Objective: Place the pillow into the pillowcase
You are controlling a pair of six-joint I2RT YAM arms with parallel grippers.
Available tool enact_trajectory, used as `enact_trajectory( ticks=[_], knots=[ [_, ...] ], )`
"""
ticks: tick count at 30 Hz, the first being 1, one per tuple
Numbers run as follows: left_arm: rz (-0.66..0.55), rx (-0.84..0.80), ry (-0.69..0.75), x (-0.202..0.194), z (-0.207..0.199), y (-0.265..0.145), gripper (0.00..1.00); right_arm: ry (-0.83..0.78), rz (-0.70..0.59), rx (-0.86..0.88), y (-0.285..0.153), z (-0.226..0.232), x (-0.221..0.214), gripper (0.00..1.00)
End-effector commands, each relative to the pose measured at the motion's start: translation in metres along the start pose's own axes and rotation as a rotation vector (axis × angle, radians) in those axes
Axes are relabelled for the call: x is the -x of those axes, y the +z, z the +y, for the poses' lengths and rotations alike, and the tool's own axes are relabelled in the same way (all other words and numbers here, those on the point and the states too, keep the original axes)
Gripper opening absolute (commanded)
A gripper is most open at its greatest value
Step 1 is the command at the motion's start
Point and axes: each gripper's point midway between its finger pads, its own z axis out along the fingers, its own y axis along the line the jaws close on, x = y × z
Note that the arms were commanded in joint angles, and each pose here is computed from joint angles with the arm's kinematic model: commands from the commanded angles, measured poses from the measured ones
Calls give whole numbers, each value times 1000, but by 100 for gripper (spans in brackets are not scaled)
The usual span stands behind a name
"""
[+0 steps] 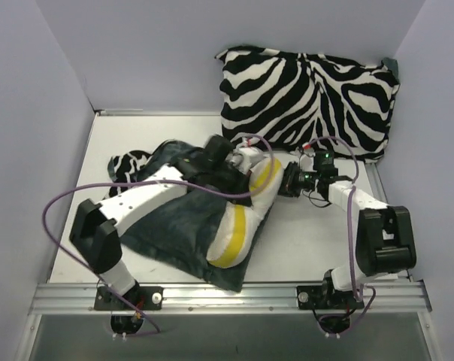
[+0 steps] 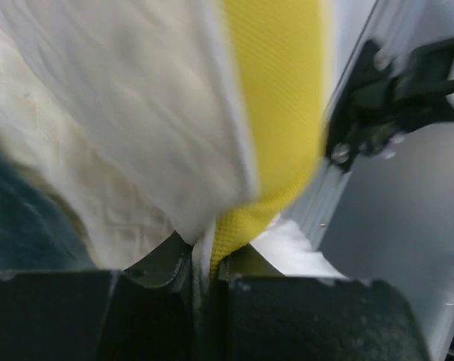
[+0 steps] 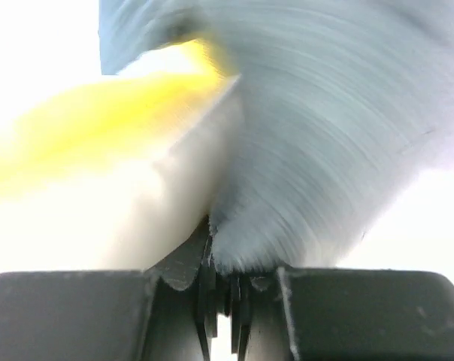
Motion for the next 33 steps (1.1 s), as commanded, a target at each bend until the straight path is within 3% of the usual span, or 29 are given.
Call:
enact_trajectory(
  ticks=[1, 5, 11, 17, 23, 26, 27, 33],
  knots=[
    [258, 538, 212, -78, 66, 39, 0, -148, 183, 22, -33, 22, -52, 0],
    [277, 779, 75, -89, 126, 79, 0, -100, 246, 2, -26, 12, -68, 0],
    [382, 1191, -16, -110, 225, 54, 0, -13, 281, -42, -45, -13, -83, 0],
    [406, 1392, -128, -122, 286, -31, 0, 25, 289, -87, -63, -33, -87, 0],
    [494, 1583, -123, -144, 306, -113, 0, 24, 335, -94, -85, -41, -85, 0],
    [525, 1534, -124, -149, 303, -114, 0, 38, 374, -60, -81, -31, -82, 0],
    [530, 1395, -145, -153, 294, -92, 0, 14, 379, -57, -78, -27, -78, 0],
    [497, 960, 239, -125, 175, 5, 2, -5, 403, -27, -49, -6, -49, 0]
  ],
)
